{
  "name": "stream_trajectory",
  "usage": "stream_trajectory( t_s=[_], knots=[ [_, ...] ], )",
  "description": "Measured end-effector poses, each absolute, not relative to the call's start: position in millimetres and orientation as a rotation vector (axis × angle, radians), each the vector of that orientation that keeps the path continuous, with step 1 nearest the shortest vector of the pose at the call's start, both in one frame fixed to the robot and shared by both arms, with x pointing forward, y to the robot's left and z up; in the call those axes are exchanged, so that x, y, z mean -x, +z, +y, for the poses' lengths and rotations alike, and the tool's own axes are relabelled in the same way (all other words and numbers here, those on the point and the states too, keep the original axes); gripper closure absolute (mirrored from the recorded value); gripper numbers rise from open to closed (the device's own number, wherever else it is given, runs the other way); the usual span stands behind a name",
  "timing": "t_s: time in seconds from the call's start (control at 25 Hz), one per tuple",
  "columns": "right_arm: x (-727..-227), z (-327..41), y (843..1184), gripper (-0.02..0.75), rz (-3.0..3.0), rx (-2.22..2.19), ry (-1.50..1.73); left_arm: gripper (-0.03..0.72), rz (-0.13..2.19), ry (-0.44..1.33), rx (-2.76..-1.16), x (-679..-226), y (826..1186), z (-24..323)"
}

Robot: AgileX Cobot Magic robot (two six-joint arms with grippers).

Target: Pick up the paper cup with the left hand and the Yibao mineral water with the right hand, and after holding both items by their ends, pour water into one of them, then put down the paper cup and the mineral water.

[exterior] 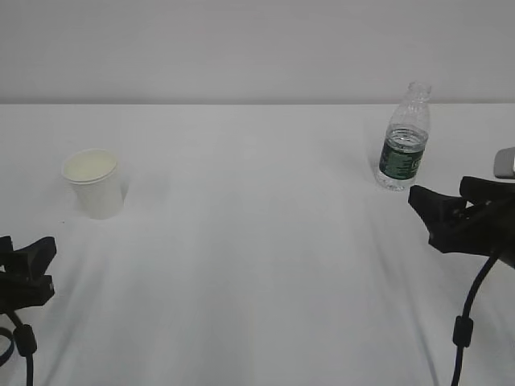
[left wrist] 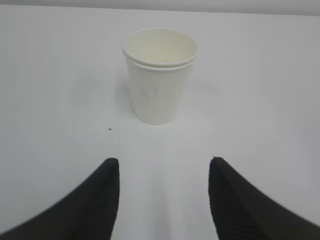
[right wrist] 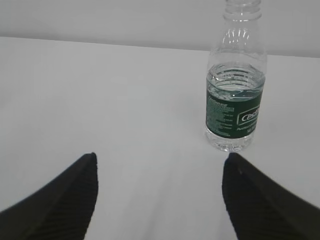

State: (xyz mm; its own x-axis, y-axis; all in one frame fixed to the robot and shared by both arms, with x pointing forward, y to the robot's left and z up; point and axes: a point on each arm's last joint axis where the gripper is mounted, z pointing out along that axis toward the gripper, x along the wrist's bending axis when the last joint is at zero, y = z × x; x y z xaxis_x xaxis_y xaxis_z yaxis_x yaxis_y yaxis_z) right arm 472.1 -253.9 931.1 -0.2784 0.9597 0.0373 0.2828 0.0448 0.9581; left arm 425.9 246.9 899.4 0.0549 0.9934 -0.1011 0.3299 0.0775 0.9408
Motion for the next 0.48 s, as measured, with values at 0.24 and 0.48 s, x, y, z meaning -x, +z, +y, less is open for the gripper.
stream_trajectory(
  t_s=[0.24,0.48],
  knots=[
    [-472.7,-255.8,931.2,0.149,1.622,-1.288,1.253,0.248,1.371,0.884,-1.453,-426.4,900.1,241.2],
    [-473.6,-257.3,931.4,0.149,1.612,-1.270,1.231,0.235,1.336,0.903,-1.494,-426.7,899.5,240.0]
  ],
)
